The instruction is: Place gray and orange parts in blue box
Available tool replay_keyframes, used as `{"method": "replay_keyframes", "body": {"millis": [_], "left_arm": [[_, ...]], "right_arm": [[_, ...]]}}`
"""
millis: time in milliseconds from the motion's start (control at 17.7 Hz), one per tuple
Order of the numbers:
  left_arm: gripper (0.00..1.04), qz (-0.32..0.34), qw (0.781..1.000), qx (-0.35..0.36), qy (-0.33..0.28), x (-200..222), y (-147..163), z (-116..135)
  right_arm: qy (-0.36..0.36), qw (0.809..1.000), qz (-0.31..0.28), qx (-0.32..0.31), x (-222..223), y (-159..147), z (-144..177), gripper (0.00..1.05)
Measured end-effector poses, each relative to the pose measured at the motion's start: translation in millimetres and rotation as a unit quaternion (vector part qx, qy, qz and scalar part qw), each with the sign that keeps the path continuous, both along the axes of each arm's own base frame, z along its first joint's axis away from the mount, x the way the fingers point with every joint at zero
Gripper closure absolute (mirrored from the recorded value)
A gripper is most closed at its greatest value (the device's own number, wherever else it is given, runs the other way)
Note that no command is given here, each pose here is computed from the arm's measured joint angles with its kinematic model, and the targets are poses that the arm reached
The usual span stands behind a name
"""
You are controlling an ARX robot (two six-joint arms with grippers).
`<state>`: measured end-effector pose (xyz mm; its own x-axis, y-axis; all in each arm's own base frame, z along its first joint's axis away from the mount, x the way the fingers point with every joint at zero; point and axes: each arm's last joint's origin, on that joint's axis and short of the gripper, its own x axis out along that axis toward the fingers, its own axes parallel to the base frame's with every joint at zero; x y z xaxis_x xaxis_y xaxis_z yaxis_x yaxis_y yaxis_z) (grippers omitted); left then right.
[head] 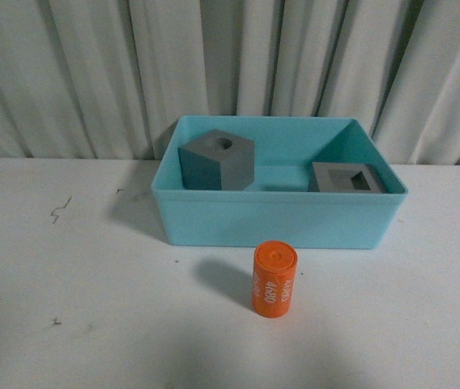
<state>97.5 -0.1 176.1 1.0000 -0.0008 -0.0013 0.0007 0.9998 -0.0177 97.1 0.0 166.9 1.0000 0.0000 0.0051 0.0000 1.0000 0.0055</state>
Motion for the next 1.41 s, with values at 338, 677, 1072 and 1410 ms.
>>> {"method": "replay_keyframes", "body": {"millis": [338,677,1072,1410], "left_arm": [[1.03,0.0,1.0,0.0,0.0,0.0,0.0,-10.1],[1.03,0.0,1.0,0.0,0.0,0.0,0.0,-10.1],[0.37,0.0,1.0,0.0,0.0,0.0,0.0,-10.1],[0.07,0.0,1.0,0.0,0.0,0.0,0.0,-10.1]], "right_arm": [[0.0,1.0,0.0,0.0,0.0,0.0,0.0,0.06],[0.0,1.0,0.0,0.0,0.0,0.0,0.0,0.06],[0.115,0.993,-0.006,0.023,4.8,-3.0,0.4,0.06],[0.181,0.954,0.231,-0.062,127.5,55.2,39.6,0.06]]}}
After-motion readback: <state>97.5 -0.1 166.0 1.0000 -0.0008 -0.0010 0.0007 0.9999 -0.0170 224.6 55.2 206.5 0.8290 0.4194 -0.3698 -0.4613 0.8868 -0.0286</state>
